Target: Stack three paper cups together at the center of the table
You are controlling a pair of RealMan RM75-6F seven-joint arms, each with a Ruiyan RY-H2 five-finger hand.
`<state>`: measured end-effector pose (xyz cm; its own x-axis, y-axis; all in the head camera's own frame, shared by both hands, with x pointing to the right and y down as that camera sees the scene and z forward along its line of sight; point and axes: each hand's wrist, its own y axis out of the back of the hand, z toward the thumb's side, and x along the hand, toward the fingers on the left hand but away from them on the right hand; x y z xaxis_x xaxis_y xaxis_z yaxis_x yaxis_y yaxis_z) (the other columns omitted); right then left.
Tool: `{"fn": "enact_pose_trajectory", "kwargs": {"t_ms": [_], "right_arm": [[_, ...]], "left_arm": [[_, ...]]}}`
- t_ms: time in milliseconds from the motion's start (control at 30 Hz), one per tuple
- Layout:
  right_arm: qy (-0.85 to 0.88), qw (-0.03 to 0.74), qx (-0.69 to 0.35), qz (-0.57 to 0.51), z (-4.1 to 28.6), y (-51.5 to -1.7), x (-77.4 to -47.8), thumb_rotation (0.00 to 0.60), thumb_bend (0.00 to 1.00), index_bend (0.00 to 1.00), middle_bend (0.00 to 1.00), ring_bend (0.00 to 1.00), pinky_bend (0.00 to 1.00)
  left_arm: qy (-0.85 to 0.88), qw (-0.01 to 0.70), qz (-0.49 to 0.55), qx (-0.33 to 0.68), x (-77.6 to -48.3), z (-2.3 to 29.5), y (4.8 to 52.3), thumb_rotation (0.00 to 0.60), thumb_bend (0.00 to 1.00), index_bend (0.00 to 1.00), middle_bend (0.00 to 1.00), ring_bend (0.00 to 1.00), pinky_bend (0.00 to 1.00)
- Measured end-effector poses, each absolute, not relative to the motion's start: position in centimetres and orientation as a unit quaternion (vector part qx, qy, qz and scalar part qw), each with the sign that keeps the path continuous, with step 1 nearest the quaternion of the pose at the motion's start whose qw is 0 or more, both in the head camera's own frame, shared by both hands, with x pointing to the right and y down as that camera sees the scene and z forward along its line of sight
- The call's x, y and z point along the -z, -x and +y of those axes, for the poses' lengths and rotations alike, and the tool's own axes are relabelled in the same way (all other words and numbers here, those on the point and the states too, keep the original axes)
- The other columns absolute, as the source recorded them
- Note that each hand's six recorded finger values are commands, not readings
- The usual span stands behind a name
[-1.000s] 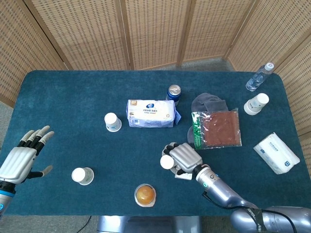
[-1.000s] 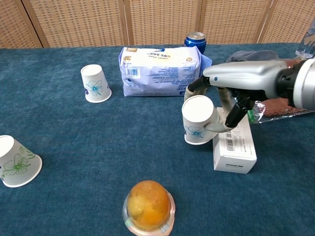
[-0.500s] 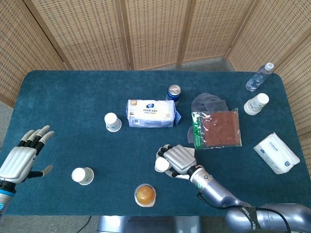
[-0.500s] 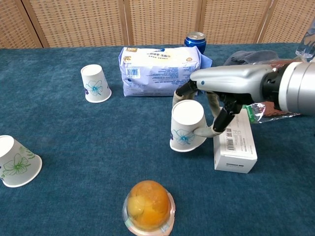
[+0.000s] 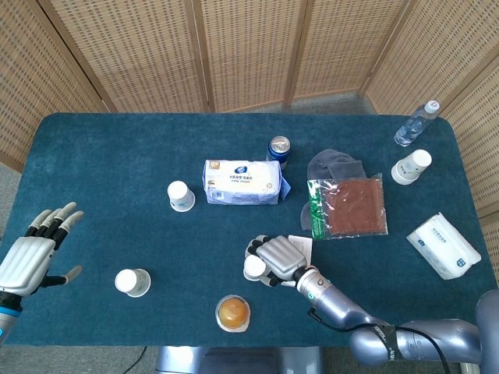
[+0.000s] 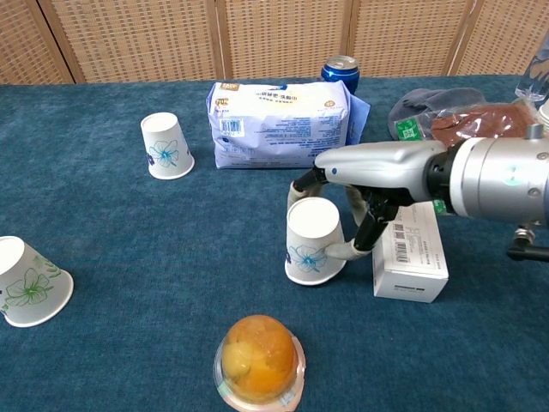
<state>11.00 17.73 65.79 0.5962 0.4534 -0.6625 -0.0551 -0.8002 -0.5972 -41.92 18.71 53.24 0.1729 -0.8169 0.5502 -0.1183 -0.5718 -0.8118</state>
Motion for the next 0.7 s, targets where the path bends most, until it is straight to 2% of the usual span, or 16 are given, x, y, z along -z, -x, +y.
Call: {"fn": "enact_pose_trajectory", "kwargs": {"t_ms": [267, 567, 700], "right_arm": [[0.839, 0.299, -0.440, -0.115, 17.5, -11.3, -65.6, 0.600, 0.40, 0.12, 0.10, 0.03, 0.41], [0.831, 0.312, -0.448, -0.108, 17.6, -12.3, -65.0, 0.600, 0.40, 0.04, 0.06, 0.00, 0.38], [0.824, 0.316, -0.455, -0.119, 17.3, -13.4, -64.4, 0.600, 0.40, 0.04, 0.05, 0.00, 0.38]], "left_arm": [[0.696, 0.318, 0.339, 0.547, -53.0, 18.8, 42.2, 0.600, 0.28, 0.00, 0.00, 0.00, 0.02], [0.701, 0.321, 0.332, 0.543, -53.1, 18.8, 41.9, 0.600, 0.28, 0.00, 0.00, 0.00, 0.02], [0.706, 0.318, 0.325, 0.544, -53.1, 19.0, 41.7, 0.600, 0.28, 0.00, 0.00, 0.00, 0.02]]}}
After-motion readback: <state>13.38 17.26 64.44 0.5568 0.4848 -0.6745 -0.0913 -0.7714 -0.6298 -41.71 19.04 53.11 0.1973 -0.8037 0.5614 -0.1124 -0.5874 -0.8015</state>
